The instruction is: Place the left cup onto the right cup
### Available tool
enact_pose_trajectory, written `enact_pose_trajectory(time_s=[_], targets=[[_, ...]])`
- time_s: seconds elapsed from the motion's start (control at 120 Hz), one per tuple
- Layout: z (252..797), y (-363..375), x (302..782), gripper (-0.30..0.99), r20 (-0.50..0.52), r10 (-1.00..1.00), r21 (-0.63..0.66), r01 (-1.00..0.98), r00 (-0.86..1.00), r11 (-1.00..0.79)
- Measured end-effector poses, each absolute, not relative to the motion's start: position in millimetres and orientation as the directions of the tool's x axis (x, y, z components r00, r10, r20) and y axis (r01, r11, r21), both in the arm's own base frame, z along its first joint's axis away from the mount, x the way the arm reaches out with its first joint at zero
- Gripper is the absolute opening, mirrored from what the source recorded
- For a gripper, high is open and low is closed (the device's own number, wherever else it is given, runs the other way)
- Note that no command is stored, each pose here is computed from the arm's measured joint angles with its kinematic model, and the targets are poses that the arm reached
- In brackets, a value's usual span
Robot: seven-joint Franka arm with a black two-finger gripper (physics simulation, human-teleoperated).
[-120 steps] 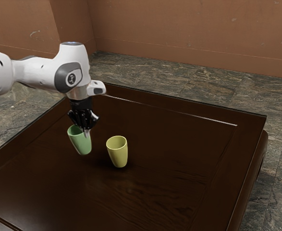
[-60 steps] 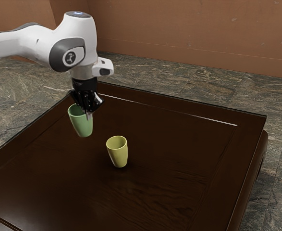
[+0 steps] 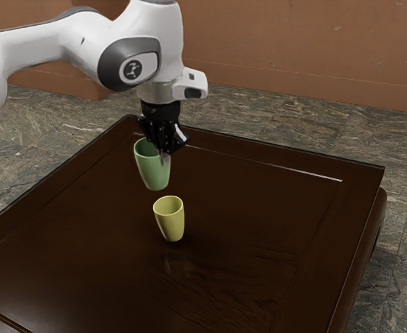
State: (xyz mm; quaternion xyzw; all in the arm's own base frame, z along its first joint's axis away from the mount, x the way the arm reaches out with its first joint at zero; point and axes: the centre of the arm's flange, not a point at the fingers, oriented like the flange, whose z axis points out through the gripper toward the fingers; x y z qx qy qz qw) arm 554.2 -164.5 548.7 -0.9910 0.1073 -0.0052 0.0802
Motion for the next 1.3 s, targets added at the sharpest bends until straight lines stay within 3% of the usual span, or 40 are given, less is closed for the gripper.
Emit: enact_pose_trajectory(time_s=[1.3], targets=[[457, -123, 639, -0.08, -0.08, -0.088, -0.168, -0.101, 0.993, -0.981]])
